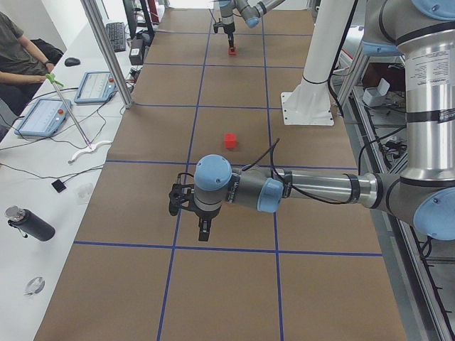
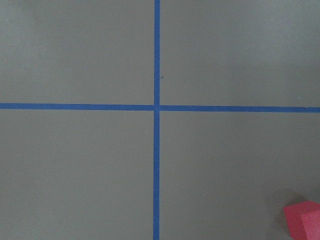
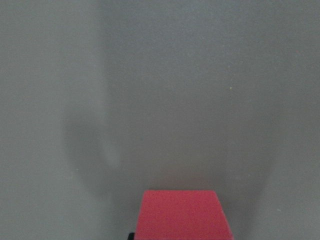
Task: Form red blocks into L shape at center
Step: 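Carry the red cube with the right gripper toward the table center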
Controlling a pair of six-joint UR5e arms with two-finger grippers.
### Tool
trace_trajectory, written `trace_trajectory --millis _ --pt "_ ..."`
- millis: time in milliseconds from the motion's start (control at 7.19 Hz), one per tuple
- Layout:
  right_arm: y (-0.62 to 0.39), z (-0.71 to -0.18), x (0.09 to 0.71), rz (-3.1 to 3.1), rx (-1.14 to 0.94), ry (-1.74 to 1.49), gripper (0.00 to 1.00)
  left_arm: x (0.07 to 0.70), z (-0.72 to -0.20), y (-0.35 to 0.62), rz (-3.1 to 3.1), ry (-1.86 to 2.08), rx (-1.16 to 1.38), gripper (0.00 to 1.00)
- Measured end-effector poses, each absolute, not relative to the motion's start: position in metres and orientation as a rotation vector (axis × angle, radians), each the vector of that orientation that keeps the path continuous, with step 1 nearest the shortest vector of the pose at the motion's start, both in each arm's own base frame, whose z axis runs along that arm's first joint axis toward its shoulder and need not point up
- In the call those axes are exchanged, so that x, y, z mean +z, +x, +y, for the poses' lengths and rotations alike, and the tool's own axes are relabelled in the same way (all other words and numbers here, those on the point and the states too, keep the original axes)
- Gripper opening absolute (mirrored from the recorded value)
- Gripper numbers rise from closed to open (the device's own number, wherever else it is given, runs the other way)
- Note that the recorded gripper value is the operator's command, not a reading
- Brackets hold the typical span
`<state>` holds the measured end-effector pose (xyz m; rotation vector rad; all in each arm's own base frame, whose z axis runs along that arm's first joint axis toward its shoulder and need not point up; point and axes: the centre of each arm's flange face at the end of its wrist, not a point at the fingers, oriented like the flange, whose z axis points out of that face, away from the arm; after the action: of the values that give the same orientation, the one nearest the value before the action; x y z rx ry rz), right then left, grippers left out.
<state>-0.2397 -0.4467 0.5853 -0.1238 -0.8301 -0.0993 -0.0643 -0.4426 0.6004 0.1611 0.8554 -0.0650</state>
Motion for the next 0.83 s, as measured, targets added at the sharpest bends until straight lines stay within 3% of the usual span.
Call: trace_trajectory --millis 417,835 --pt "-0.255 -0.458 0.525 -0.887 -0.079 -0.075 0.00 0.598 -0.441 -0.064 0.858 0.180 -0.056 1.00" --pt "-0.408 -0.455 0.376 -0.935 0.063 -0.062 0.00 0.600 -0.438 -0.062 0.882 0.178 -0.051 1.00"
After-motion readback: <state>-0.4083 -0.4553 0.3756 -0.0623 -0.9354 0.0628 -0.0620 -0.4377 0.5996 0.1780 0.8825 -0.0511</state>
